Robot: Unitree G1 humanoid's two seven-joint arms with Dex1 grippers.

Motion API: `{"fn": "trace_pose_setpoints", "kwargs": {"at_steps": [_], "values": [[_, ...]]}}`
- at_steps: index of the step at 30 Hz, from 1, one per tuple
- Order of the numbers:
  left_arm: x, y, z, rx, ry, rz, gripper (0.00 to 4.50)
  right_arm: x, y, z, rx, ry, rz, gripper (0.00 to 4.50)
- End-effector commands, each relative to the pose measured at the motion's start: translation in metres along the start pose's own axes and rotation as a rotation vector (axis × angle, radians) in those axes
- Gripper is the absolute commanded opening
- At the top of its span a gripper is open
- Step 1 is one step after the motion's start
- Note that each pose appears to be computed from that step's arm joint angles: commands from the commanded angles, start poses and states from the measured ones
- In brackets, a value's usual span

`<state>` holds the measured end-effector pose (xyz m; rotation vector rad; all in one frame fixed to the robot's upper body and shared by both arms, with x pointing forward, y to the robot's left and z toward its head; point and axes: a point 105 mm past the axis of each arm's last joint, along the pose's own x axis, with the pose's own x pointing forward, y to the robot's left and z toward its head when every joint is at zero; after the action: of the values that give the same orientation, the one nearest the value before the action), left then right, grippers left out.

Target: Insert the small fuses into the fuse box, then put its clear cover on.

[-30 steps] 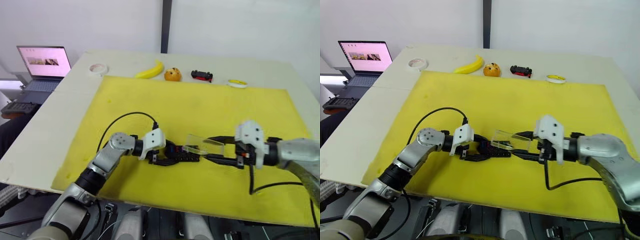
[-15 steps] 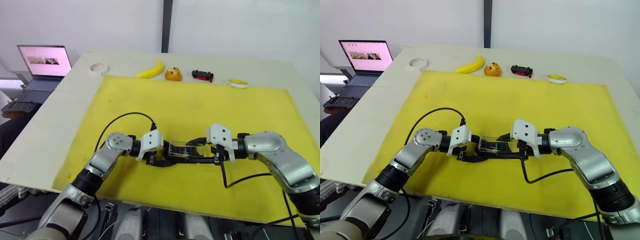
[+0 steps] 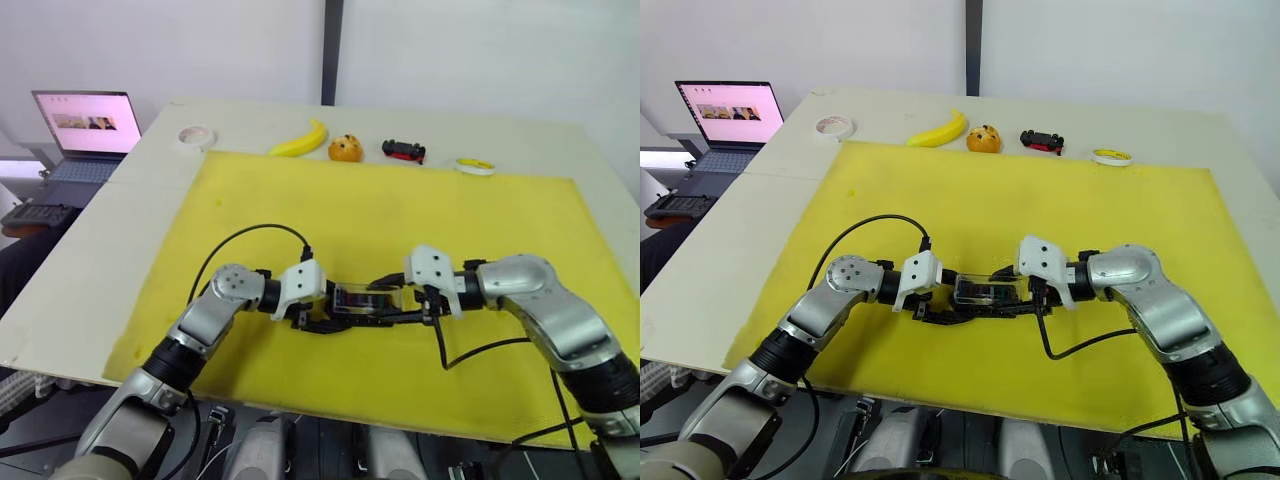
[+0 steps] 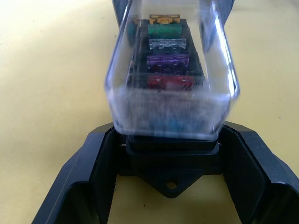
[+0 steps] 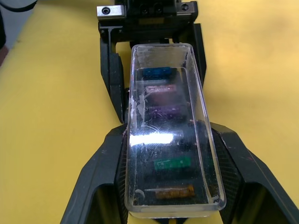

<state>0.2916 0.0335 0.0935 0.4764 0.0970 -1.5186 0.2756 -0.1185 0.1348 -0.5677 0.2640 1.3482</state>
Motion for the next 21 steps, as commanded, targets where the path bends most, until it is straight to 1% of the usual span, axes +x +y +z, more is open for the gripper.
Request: {"fn": "trace_pose_setpoints", "kwargs": {"at_steps": [1,10,21], "values": [[-0.0011,-0.0016,0.0007,0.027,0.015,-0.019,2.61,-0.0026,-0.0047,0.0032,-0.036,0.007,0.001,1.73],[-0.0011,0.0001,-0.0002,0.026,0.013,-0.011,2.61,-0.0067,-0.001,0.0035,-0.025,-0.003,0.0,1.73],[-0.0001,0.0005,-0.0002,0.03,0.005,-0.007,2.61,-0.0038,-0.002,-0.0013,-0.032,-0.002,-0.035,1.73]]}}
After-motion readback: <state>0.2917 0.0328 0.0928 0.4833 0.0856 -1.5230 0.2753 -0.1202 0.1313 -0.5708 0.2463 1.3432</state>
